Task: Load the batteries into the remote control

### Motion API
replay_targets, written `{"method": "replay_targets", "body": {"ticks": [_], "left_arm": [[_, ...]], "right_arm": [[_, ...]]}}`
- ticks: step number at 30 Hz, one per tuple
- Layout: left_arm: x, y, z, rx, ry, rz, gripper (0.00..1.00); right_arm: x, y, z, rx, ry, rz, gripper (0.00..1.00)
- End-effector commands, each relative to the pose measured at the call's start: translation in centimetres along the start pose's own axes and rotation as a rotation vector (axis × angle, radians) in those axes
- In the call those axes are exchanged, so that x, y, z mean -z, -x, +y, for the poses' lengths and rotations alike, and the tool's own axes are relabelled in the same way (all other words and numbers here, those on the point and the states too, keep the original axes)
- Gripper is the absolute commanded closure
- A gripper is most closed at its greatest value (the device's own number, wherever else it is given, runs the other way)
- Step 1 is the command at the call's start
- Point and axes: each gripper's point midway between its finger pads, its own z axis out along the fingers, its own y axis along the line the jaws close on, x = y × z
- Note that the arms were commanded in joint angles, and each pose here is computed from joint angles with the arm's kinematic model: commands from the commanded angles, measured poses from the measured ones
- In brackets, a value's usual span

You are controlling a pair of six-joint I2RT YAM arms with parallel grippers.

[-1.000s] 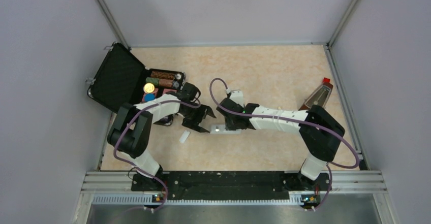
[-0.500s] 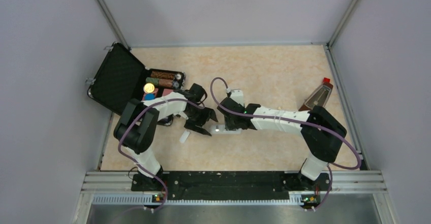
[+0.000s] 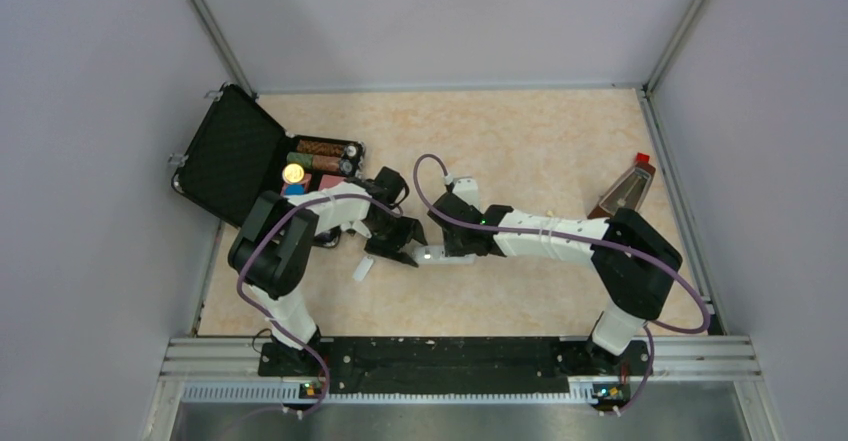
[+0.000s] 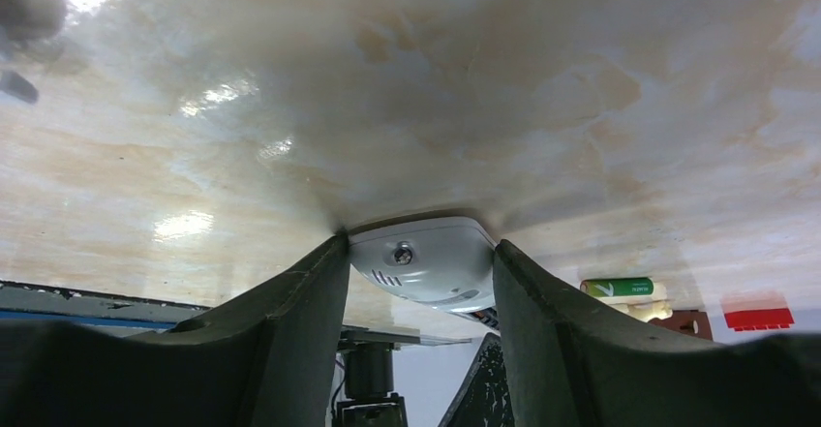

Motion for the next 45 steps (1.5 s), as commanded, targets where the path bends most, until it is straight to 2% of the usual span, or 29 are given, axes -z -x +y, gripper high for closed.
{"method": "replay_targets", "body": {"ticks": [1, 20, 29, 45], "left_arm": [[-0.4, -0.2, 0.3, 0.028, 0.004, 0.009, 0.42], [-0.7, -0.5, 0.1, 0.051, -0.022, 0.03, 0.47], [-0.9, -0.6, 0.0, 0.076, -0.042, 0.047, 0.51], [-1.3, -1.0, -0.4, 0.088, -0.078, 0.081, 0.55]], "right_arm": [[0.4, 0.8, 0.2, -0.023, 0.03, -0.02, 0.62], [0.9, -0.3, -0.7, -0.028, -0.018, 0.023, 0.62], [1.1, -0.9, 0.1, -0.045, 0.01, 0.044, 0.73], [1.2, -2.3, 1.4, -0.076, 0.058, 0.088, 0.8]]}}
